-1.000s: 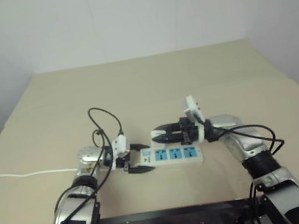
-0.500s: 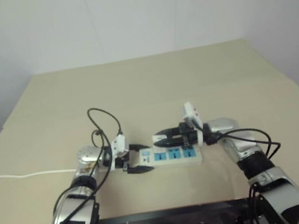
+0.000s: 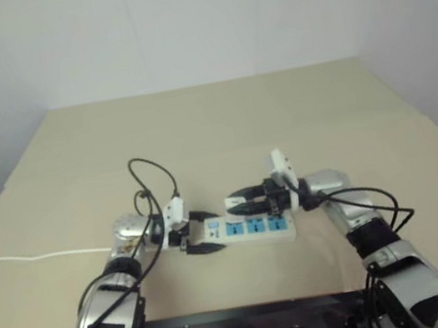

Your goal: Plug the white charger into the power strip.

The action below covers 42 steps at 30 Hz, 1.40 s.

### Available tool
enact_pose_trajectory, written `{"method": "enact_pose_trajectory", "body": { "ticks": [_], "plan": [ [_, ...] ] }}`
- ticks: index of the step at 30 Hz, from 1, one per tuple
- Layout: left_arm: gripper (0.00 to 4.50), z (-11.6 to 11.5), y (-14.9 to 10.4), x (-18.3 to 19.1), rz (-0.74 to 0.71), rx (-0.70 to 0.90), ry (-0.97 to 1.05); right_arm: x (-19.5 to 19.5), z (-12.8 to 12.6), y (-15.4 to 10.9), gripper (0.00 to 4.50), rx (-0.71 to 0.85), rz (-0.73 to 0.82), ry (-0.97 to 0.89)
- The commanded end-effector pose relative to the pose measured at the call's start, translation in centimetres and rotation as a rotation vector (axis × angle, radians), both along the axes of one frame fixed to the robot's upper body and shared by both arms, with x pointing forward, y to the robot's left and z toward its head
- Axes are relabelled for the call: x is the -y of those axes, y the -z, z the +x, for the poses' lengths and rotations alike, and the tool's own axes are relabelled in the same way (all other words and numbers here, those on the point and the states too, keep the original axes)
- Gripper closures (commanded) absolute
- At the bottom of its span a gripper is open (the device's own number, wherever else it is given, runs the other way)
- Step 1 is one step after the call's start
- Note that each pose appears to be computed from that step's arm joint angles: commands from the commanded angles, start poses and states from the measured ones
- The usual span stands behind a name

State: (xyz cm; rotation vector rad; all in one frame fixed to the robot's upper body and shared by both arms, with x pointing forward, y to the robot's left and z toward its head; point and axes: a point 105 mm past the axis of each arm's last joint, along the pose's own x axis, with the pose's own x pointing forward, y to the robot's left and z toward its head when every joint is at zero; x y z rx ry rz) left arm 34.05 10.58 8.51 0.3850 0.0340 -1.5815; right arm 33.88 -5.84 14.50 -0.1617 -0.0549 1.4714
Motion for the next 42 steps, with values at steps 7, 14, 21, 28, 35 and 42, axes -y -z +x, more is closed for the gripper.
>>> {"method": "enact_pose_trajectory", "body": {
  "ticks": [7,14,21,28,35,42],
  "plan": [
    [1.22,-0.3,0.6,-0.4,0.029,-0.016,0.009,-0.5,-0.4,0.9,3.36,0.051,-0.029,-0.005],
    [1.22,-0.3,0.6,-0.6,0.033,-0.016,0.004,-0.3,-0.3,2.2,3.36,0.049,-0.059,0.005],
    [1.22,-0.3,0.7,-0.7,0.039,-0.016,0.004,-0.6,-0.3,3.9,3.36,0.039,-0.134,0.006],
    [1.22,-0.3,0.7,-0.8,0.044,-0.013,0.003,-0.5,0.1,5.4,3.36,0.031,-0.212,0.022],
    [1.22,-0.4,0.8,-0.9,0.047,-0.019,0.001,-0.4,0.1,6.4,3.36,-0.027,-0.241,0.028],
    [1.22,-0.3,0.7,-1.0,0.047,-0.019,-0.002,-0.5,0.1,5.7,3.36,-0.054,-0.177,0.015]
  ]
}}
